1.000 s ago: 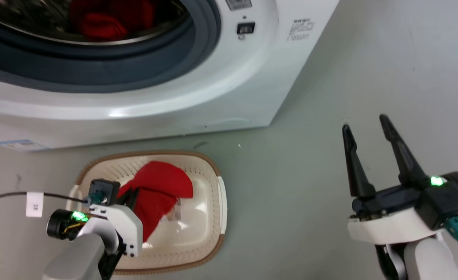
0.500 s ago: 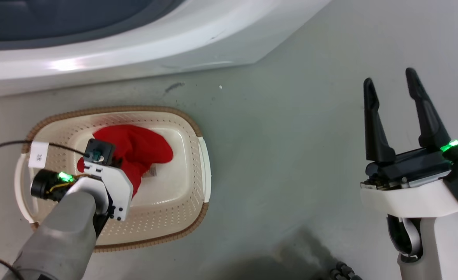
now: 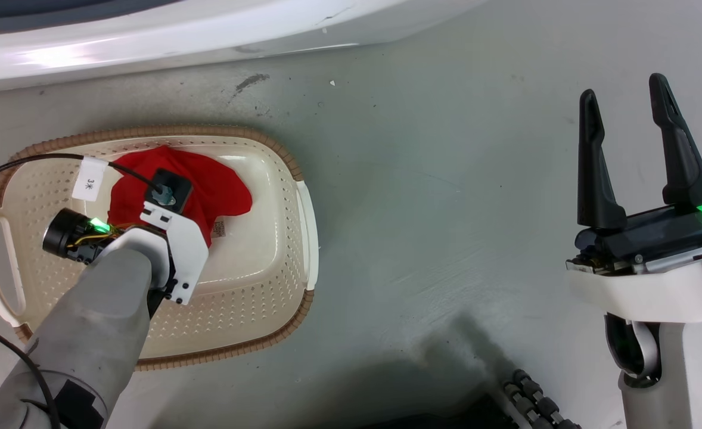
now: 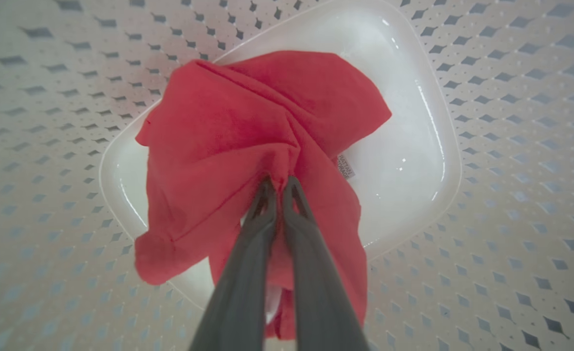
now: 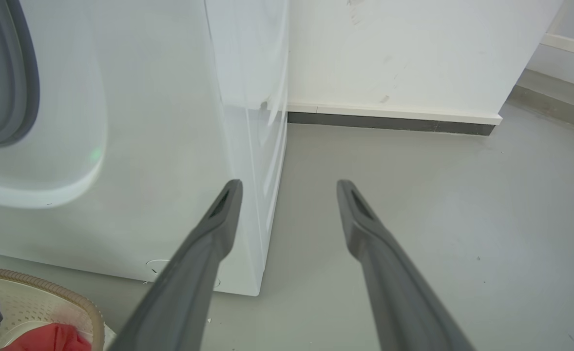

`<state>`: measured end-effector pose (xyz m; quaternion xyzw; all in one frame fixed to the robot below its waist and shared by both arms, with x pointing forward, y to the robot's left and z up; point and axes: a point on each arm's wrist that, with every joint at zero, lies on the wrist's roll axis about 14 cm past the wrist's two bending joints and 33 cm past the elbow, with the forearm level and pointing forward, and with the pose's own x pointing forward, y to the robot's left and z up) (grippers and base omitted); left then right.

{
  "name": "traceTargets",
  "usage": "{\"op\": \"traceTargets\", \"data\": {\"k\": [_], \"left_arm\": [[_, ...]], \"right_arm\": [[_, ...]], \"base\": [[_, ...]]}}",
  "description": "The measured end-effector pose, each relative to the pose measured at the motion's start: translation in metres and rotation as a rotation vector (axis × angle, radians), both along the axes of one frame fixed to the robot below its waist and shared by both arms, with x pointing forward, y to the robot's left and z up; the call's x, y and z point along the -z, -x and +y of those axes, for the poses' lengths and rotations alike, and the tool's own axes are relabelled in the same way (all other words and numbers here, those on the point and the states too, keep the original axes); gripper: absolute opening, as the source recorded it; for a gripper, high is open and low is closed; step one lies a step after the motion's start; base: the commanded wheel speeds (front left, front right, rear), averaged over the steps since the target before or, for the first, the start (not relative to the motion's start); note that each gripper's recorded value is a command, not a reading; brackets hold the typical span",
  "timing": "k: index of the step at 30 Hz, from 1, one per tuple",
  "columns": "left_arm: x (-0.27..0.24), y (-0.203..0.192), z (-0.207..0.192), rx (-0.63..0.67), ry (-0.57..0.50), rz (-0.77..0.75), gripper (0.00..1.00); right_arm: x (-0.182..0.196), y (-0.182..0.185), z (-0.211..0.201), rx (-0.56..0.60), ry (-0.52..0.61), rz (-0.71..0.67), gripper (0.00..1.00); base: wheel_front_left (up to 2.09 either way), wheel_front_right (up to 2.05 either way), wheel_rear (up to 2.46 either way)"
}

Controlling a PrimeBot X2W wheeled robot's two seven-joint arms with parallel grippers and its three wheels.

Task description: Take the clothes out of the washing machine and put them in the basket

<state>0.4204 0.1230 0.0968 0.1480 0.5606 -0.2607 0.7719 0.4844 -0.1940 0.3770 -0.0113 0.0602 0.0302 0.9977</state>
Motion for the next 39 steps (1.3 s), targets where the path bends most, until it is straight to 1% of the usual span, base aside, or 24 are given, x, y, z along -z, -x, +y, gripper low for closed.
{"op": "traceTargets", "data": {"k": [1, 2, 3, 4, 8, 13, 15, 18, 20, 21, 25, 27, 33, 39], "left_arm": [[0.0, 0.001, 0.001, -0.003, -0.004, 0.004, 0.0], [-0.001, 0.001, 0.001, -0.007, -0.005, 0.003, 0.12], [-0.002, -0.001, 0.001, -0.014, -0.005, -0.007, 0.84], [-0.005, -0.002, 0.0, -0.024, 0.001, -0.014, 1.0], [-0.018, 0.0, -0.003, -0.024, 0.023, -0.049, 1.0], [-0.054, -0.012, -0.013, -0.035, 0.095, -0.184, 1.0], [-0.061, -0.012, -0.014, -0.038, 0.103, -0.207, 1.0], [-0.097, -0.018, -0.017, -0.096, 0.152, -0.302, 1.0], [-0.115, -0.019, -0.017, -0.138, 0.175, -0.344, 1.0], [-0.115, -0.019, -0.017, -0.138, 0.175, -0.344, 1.0], [-0.167, -0.034, -0.023, -0.211, 0.256, -0.501, 1.0], [-0.187, -0.03, -0.018, -0.26, 0.278, -0.558, 1.0], [-0.25, -0.016, 0.001, -0.332, 0.306, -0.759, 1.0], [-0.314, -0.001, 0.02, -0.407, 0.322, -0.966, 1.0]], "right_arm": [[0.0, 0.0, 0.0, 0.001, 0.001, 0.0, 1.0], [-0.001, 0.0, -0.001, 0.001, 0.002, -0.001, 1.0], [-0.002, 0.0, -0.001, 0.002, 0.002, -0.002, 1.0], [-0.002, 0.001, -0.001, 0.002, 0.003, -0.002, 1.0], [-0.014, 0.002, 0.005, -0.013, 0.003, -0.023, 1.0], [-0.029, 0.014, 0.011, -0.029, 0.017, -0.034, 1.0], [-0.032, 0.017, 0.012, -0.033, 0.02, -0.036, 1.0], [-0.047, 0.031, 0.019, -0.05, 0.02, -0.048, 1.0], [-0.055, 0.039, 0.023, -0.057, 0.017, -0.058, 1.0], [-0.055, 0.039, 0.023, -0.057, 0.017, -0.058, 1.0], [-0.073, 0.052, 0.031, -0.075, 0.008, -0.088, 1.0], [-0.081, 0.058, 0.035, -0.084, 0.005, -0.103, 1.0], [-0.106, 0.078, 0.044, -0.107, -0.01, -0.155, 1.0], [-0.12, 0.098, 0.052, -0.127, -0.017, -0.184, 1.0]], "base": [[0.0, 0.0, 0.0], [0.0, 0.0, 0.0], [0.0, 0.0, 0.0], [0.0, 0.0, 0.0], [0.0, 0.0, 0.0], [0.0, 0.0, 0.0], [0.0, 0.0, 0.0], [0.0, 0.0, 0.0], [0.0, 0.0, 0.0], [0.0, 0.0, 0.0], [0.0, 0.0, 0.0], [0.0, 0.0, 0.0], [0.0, 0.0, 0.0], [0.0, 0.0, 0.0]]}}
